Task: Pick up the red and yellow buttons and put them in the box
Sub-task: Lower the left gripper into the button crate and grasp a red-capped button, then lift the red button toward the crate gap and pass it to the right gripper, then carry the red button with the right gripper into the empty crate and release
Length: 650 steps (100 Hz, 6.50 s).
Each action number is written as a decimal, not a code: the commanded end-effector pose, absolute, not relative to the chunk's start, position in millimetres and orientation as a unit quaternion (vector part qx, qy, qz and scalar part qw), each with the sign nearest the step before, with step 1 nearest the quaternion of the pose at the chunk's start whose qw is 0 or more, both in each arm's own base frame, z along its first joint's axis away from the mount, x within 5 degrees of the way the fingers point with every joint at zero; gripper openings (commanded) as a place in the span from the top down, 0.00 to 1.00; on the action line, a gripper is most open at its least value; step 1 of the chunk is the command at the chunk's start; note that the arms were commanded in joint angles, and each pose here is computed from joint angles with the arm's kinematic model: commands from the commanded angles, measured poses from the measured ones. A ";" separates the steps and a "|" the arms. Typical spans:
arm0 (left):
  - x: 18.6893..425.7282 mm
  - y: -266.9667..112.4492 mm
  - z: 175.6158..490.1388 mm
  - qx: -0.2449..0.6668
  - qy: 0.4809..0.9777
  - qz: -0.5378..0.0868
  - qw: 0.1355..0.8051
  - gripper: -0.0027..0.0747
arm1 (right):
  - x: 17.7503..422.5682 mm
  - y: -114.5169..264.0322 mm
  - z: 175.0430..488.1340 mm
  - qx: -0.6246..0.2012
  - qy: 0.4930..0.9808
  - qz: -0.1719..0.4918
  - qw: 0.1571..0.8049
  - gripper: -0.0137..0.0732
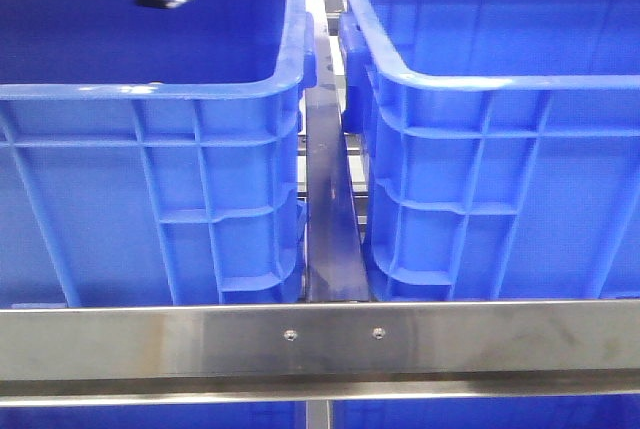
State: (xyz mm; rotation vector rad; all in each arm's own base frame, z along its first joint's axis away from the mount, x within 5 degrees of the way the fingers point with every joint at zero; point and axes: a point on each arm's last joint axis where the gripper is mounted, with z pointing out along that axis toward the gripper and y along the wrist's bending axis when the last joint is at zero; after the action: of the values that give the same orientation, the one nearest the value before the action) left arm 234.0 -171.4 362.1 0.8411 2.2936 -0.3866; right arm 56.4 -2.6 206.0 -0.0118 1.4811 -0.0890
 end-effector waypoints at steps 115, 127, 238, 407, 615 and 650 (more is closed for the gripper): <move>210.5 -196.7 382.8 0.359 0.837 -0.190 0.367 0.63 | 56.9 -2.9 297.9 0.010 0.792 -0.023 0.610 0.88; 210.5 -196.7 382.8 0.359 0.837 -0.190 0.367 0.63 | 66.1 -2.1 310.4 0.015 0.808 -0.010 0.588 0.65; 210.5 -196.7 382.8 0.359 0.837 -0.190 0.367 0.63 | 154.0 42.6 391.1 0.027 0.826 0.323 0.461 0.18; 210.6 -196.6 382.8 0.360 0.836 -0.189 0.367 0.62 | 268.4 169.9 350.2 -0.065 0.807 0.535 0.241 0.45; 211.5 -196.7 384.1 0.360 0.834 -0.188 0.374 0.17 | 398.9 37.4 327.1 -0.058 0.811 0.036 0.581 0.45; 211.5 -196.7 384.1 0.360 0.834 -0.188 0.374 0.17 | 418.5 36.0 295.2 -0.045 0.819 0.017 0.572 0.45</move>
State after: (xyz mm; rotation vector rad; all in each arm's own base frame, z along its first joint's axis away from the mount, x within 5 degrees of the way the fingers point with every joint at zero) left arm 214.8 -196.2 361.9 0.9733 2.2463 -0.4323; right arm 418.4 40.1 262.9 -0.1284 2.0545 0.0904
